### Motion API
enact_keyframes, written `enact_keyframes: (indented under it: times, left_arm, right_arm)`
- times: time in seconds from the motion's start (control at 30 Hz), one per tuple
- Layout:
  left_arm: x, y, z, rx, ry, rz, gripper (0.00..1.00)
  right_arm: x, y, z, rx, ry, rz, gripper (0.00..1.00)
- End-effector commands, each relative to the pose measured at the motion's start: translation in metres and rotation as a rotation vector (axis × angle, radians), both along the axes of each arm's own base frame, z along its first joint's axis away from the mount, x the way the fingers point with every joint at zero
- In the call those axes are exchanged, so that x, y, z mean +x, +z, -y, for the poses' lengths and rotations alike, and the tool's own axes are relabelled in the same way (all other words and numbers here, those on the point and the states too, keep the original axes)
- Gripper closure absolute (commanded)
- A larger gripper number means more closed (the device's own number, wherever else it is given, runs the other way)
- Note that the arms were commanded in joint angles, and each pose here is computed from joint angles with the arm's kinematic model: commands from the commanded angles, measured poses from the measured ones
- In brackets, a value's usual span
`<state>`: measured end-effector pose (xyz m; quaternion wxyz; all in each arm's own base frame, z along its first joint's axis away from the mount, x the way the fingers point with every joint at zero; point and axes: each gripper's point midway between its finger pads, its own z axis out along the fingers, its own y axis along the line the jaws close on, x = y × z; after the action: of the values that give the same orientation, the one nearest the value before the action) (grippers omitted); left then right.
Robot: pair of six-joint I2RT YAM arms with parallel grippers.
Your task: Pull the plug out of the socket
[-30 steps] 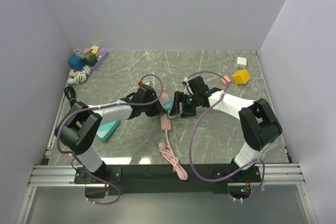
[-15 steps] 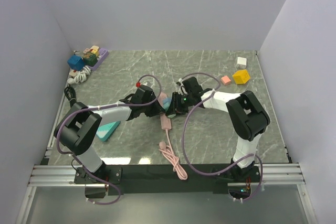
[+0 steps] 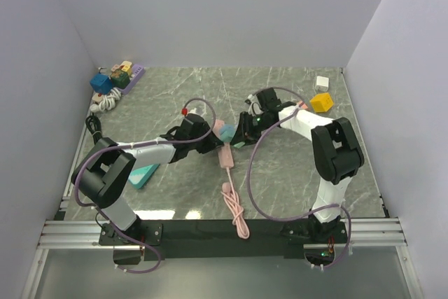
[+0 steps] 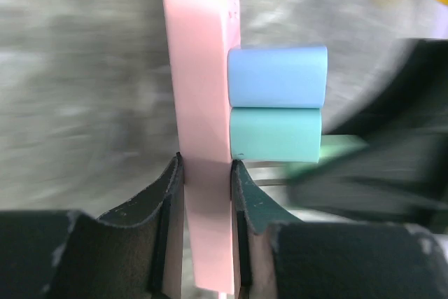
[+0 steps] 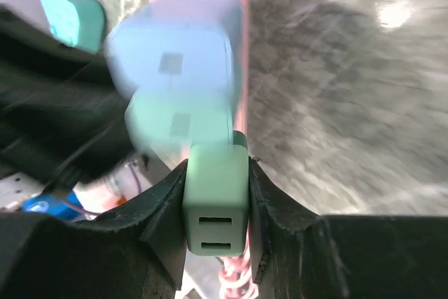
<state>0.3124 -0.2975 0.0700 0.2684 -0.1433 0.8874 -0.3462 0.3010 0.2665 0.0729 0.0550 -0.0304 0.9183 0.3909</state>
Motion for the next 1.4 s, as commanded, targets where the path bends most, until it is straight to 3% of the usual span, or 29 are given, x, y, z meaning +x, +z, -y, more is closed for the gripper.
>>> enact_keyframes:
  times: [0.0,0.2,0.3,0.53,0.73,0.87,0.9,1.0,1.03,1.13,1.23,1.37]
  left_arm:
    - [-0.035,-0.057,-0.04,0.194,-0.017,-0.135,1.0]
    - [-0.027,-0.051,-0.033,0.179,-0.017,-0.124,0.99]
    - [-0.019,-0.038,-0.027,0.161,-0.02,-0.095,0.99]
    - [-0.018,-0.027,-0.021,0.144,-0.045,-0.086,0.99]
    - [-0.02,-0.021,-0.019,0.134,-0.062,-0.082,0.99]
    - [-0.02,-0.016,-0.02,0.132,-0.062,-0.076,1.0]
    - [-0.021,-0.015,-0.02,0.13,-0.063,-0.075,0.99]
    - [-0.023,-0.015,-0.02,0.128,-0.067,-0.08,0.99]
    - [-0.023,-0.015,-0.02,0.129,-0.07,-0.081,0.99]
    - [-0.025,-0.018,-0.02,0.132,-0.073,-0.088,0.99]
    - [-0.025,-0.018,-0.019,0.132,-0.081,-0.089,0.99]
    - [-0.023,-0.017,-0.017,0.13,-0.086,-0.084,0.99]
  right_arm:
    - [0.033,0.044,0.01,0.052,-0.052,0.096,1.0]
    - [0.022,0.042,-0.009,0.04,-0.091,0.137,1.0]
    - [0.033,0.043,0.013,0.002,-0.258,0.184,1.0]
    - [0.111,0.042,0.137,-0.199,-0.744,0.233,1.0]
    - [0.174,0.012,0.214,-0.353,-0.937,0.094,1.0]
    - [0.191,-0.015,0.253,-0.457,-1.03,0.015,0.99]
    - [0.194,-0.017,0.262,-0.468,-1.053,0.009,0.84]
    - [0.208,-0.019,0.276,-0.446,-1.078,-0.007,0.58]
    - [0.216,-0.011,0.277,-0.427,-1.071,0.013,0.42]
    - [0.223,-0.001,0.279,-0.392,-1.048,0.022,0.23]
    - [0.218,0.025,0.273,-0.34,-1.032,0.07,0.09]
    - [0.186,0.081,0.243,-0.236,-0.967,0.15,0.07]
